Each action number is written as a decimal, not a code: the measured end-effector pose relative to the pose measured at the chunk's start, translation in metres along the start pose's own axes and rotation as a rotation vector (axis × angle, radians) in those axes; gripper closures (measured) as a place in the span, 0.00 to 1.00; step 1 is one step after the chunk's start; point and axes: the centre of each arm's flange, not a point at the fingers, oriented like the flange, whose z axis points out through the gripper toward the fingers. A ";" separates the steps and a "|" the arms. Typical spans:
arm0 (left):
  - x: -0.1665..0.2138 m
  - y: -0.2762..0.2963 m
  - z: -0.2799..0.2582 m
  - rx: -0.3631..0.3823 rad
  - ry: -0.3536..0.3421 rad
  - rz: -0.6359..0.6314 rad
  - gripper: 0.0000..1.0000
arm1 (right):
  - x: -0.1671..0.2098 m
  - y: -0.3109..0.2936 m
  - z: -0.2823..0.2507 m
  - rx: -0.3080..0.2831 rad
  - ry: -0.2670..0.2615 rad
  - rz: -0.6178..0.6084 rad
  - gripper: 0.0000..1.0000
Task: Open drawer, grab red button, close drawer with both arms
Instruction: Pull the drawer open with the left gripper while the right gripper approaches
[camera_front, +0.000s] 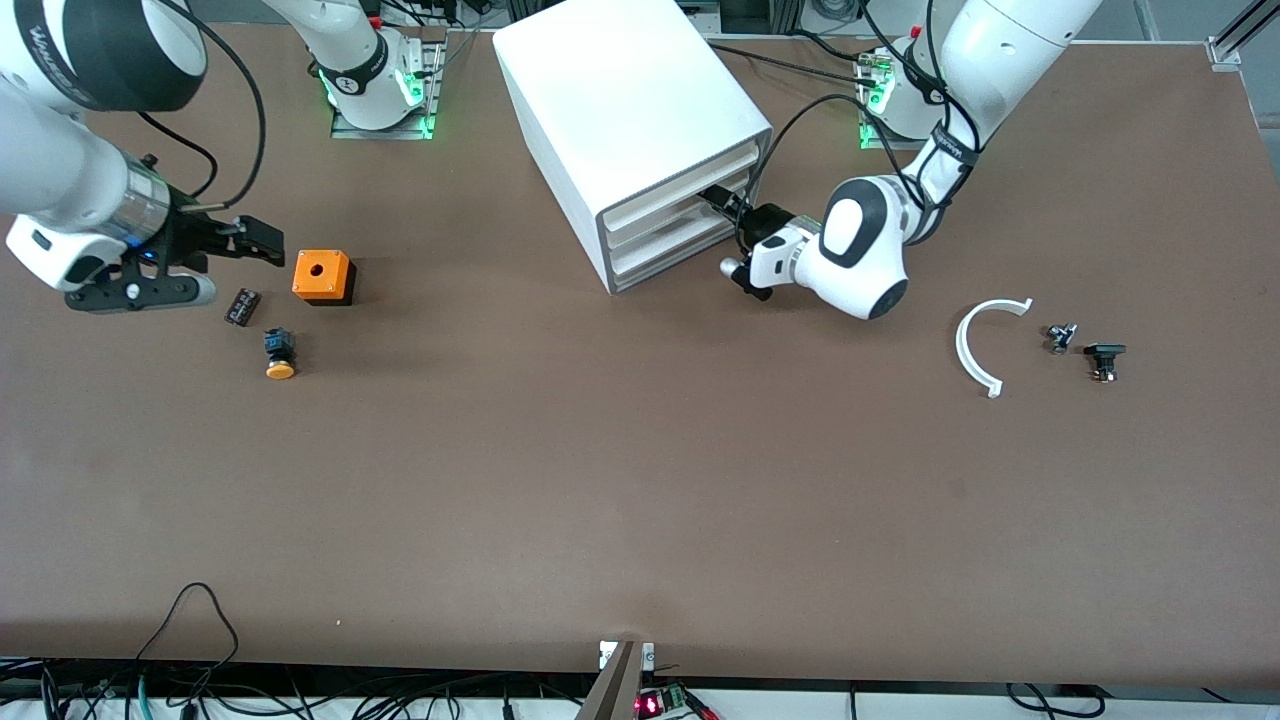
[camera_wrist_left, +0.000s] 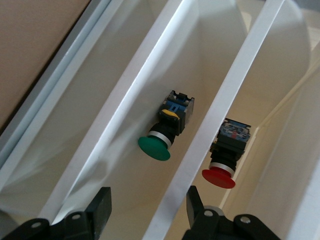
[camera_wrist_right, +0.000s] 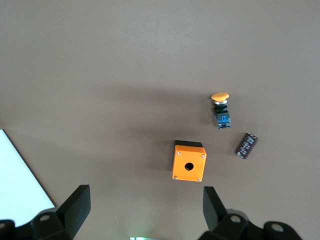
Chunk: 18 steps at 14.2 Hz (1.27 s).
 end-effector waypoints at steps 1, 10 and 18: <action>0.000 0.000 0.001 0.001 0.000 0.000 0.40 | 0.004 -0.009 0.001 0.002 0.000 -0.018 0.00; 0.009 -0.021 -0.116 -0.045 0.237 0.008 0.85 | 0.019 -0.167 -0.006 0.047 0.033 -0.269 0.00; 0.016 -0.025 -0.183 0.021 0.427 0.031 0.78 | -0.004 -0.316 0.011 0.033 0.068 -0.673 0.00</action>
